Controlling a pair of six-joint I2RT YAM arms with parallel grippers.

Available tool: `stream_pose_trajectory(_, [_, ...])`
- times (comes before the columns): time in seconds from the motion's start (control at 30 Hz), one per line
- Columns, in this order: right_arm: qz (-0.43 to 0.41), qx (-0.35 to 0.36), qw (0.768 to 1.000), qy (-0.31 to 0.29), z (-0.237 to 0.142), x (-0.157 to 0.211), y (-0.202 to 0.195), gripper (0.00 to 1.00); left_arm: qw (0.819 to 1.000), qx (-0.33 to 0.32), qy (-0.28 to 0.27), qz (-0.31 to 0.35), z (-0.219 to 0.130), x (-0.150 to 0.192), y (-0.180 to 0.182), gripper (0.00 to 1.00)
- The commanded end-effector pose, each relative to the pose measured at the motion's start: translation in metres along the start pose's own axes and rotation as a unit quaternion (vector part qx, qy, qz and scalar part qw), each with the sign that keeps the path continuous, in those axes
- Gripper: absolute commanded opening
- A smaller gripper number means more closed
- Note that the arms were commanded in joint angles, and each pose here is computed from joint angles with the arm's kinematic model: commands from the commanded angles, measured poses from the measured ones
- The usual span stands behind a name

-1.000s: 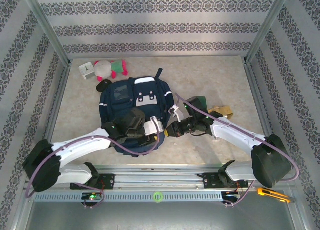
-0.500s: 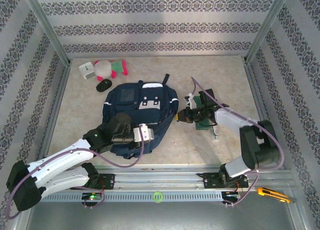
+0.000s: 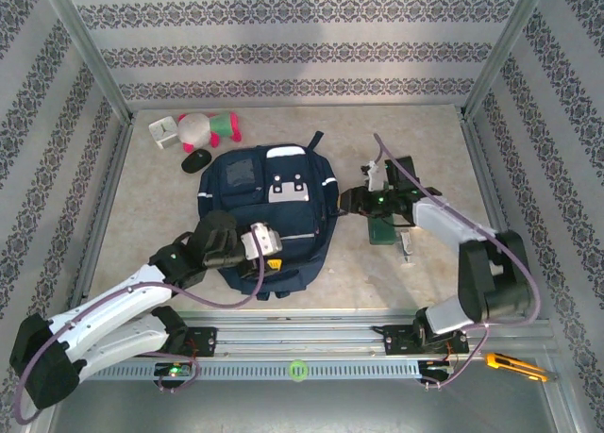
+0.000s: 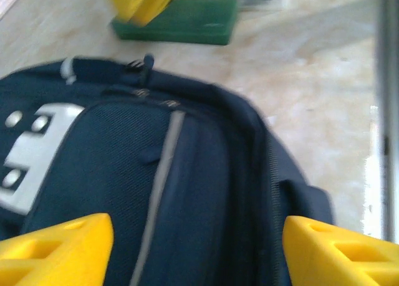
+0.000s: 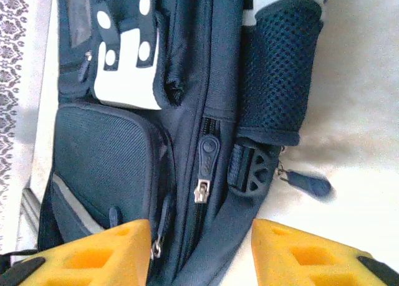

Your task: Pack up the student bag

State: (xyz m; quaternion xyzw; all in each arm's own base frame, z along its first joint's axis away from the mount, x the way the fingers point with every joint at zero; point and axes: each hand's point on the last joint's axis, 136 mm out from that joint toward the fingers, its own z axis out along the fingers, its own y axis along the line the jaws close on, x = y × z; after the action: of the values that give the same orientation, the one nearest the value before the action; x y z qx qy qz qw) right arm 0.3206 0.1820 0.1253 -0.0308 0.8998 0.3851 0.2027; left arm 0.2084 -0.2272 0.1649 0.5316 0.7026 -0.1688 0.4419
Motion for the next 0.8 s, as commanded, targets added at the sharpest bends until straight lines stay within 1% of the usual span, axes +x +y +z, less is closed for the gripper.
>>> stream_pose_trajectory(0.0, [-0.026, 0.053, 0.998, 0.018, -0.019, 0.024, 0.006, 0.48, 1.000, -0.016, 0.016, 0.014, -0.010, 0.005, 0.016, 0.74])
stream_pose_trajectory(0.03, [-0.031, 0.061, 0.997, 0.024, -0.021, 0.031, 0.009, 0.50, 0.999, -0.015, 0.035, 0.035, -0.009, 0.013, 0.016, 0.75])
stream_pose_trajectory(0.1, [-0.033, 0.067, 0.997, 0.034, -0.022, 0.050, 0.018, 0.51, 0.995, -0.007, 0.071, 0.064, -0.005, 0.026, 0.016, 0.77])
stream_pose_trajectory(0.17, [-0.028, 0.058, 0.997, 0.038, -0.016, 0.065, 0.027, 0.51, 0.994, -0.001, 0.087, 0.072, 0.003, 0.031, 0.018, 0.80])
stream_pose_trajectory(0.23, [-0.020, 0.052, 0.997, 0.045, -0.006, 0.080, 0.032, 0.51, 0.993, 0.010, 0.089, 0.076, 0.014, 0.031, 0.020, 0.83])
stream_pose_trajectory(0.33, [-0.002, 0.059, 0.997, 0.058, 0.009, 0.095, 0.029, 0.51, 0.993, 0.024, 0.084, 0.077, 0.030, 0.030, 0.021, 0.85])
stream_pose_trajectory(0.53, [0.017, 0.051, 0.997, 0.059, 0.029, 0.103, 0.027, 0.51, 0.988, 0.049, 0.115, 0.094, 0.061, 0.041, 0.017, 0.87])
stream_pose_trajectory(0.67, [0.017, 0.056, 0.996, 0.073, 0.039, 0.110, 0.022, 0.51, 0.987, 0.042, 0.123, 0.099, 0.079, 0.046, 0.019, 0.87])
stream_pose_trajectory(0.7, [0.016, 0.053, 0.996, 0.076, 0.041, 0.112, 0.021, 0.51, 0.987, 0.035, 0.125, 0.099, 0.083, 0.047, 0.020, 0.87])
stream_pose_trajectory(0.73, [0.014, 0.048, 0.996, 0.078, 0.043, 0.113, 0.022, 0.50, 0.986, 0.030, 0.130, 0.098, 0.086, 0.048, 0.022, 0.82])
stream_pose_trajectory(0.77, [0.011, 0.041, 0.996, 0.080, 0.044, 0.115, 0.023, 0.50, 0.986, 0.023, 0.134, 0.097, 0.089, 0.049, 0.024, 0.69])
